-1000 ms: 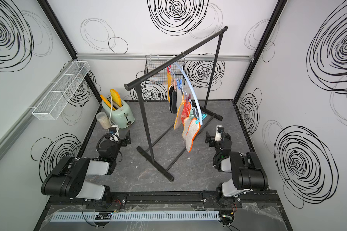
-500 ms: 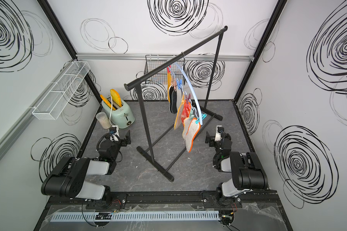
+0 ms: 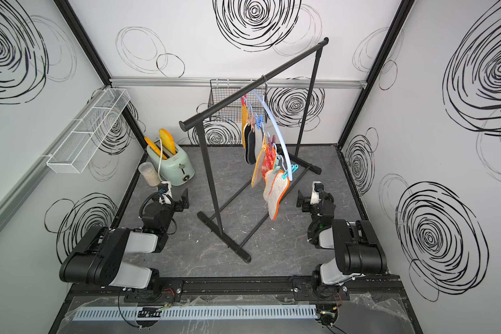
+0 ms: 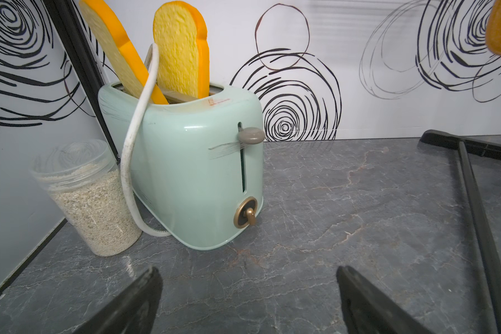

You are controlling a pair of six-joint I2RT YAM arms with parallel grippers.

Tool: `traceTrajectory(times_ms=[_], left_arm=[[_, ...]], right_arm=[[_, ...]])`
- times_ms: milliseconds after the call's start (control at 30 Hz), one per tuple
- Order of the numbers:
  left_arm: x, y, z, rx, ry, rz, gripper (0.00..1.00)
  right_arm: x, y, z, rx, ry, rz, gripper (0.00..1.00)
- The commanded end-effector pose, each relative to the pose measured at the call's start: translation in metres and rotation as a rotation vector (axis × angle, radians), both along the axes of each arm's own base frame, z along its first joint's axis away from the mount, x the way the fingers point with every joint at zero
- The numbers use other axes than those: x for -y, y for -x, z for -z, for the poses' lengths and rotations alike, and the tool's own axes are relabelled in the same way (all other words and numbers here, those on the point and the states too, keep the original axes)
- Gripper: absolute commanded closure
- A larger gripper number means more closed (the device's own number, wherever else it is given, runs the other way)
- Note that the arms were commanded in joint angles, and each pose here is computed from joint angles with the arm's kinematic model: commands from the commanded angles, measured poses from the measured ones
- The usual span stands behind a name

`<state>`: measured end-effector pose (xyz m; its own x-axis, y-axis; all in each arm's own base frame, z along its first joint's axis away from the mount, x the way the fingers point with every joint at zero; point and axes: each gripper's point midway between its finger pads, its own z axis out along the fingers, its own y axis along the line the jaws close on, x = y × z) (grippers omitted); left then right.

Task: Take the shoe insoles off the hanger
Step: Adjust the clothesline at the center of the board.

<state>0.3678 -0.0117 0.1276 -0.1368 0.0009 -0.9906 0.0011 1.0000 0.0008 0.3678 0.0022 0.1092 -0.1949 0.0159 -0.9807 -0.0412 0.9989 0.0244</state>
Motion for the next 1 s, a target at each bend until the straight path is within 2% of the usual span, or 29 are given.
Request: traceTrajectory(times_ms=[0,100,233,333,400,467,567,633,667,767,967], left_arm=[[-0.001,-0.003,-0.018,0.069,-0.001,0.005,0.02],[-0.002,-0.003,-0.019,0.075,-0.005,-0.008,0.02],[-0.007,0.0,-0.037,0.07,-0.031,-0.108,0.02],[-0.02,0.009,-0.064,0.093,0.04,-0.19,0.02],[-0.022,0.026,-0.084,0.178,0.128,-0.192,0.02],[-0.023,0.04,-0.098,0.235,0.207,-0.189,0.02],[-0.041,0.061,-0.103,0.248,0.333,-0.338,0.02],[-0.051,0.076,-0.097,0.253,0.444,-0.438,0.02],[-0.044,0.078,-0.098,0.252,0.453,-0.402,0.02],[-0.018,0.079,-0.101,0.173,0.478,-0.291,0.02],[0.02,0.093,-0.104,-0.057,0.519,-0.193,0.01]], right_arm=[[-0.001,-0.006,-0.013,0.048,0.008,-0.01,0.01],[0.001,-0.007,-0.017,0.058,0.005,0.0,0.01],[0.015,-0.012,-0.035,0.018,0.002,0.1,0.01],[0.021,-0.004,-0.063,0.069,-0.06,0.147,0.01],[0.026,0.003,-0.077,0.09,-0.127,0.175,0.01],[0.042,0.01,-0.081,0.098,-0.239,0.274,0.01],[0.075,0.025,-0.065,0.056,-0.472,0.468,0.01],[0.083,0.032,-0.057,0.029,-0.572,0.48,0.01],[0.084,0.035,-0.054,0.016,-0.611,0.476,0.01],[0.086,0.044,-0.053,0.008,-0.661,0.469,0.01],[0.071,0.051,-0.071,0.016,-0.649,0.38,0.01]])
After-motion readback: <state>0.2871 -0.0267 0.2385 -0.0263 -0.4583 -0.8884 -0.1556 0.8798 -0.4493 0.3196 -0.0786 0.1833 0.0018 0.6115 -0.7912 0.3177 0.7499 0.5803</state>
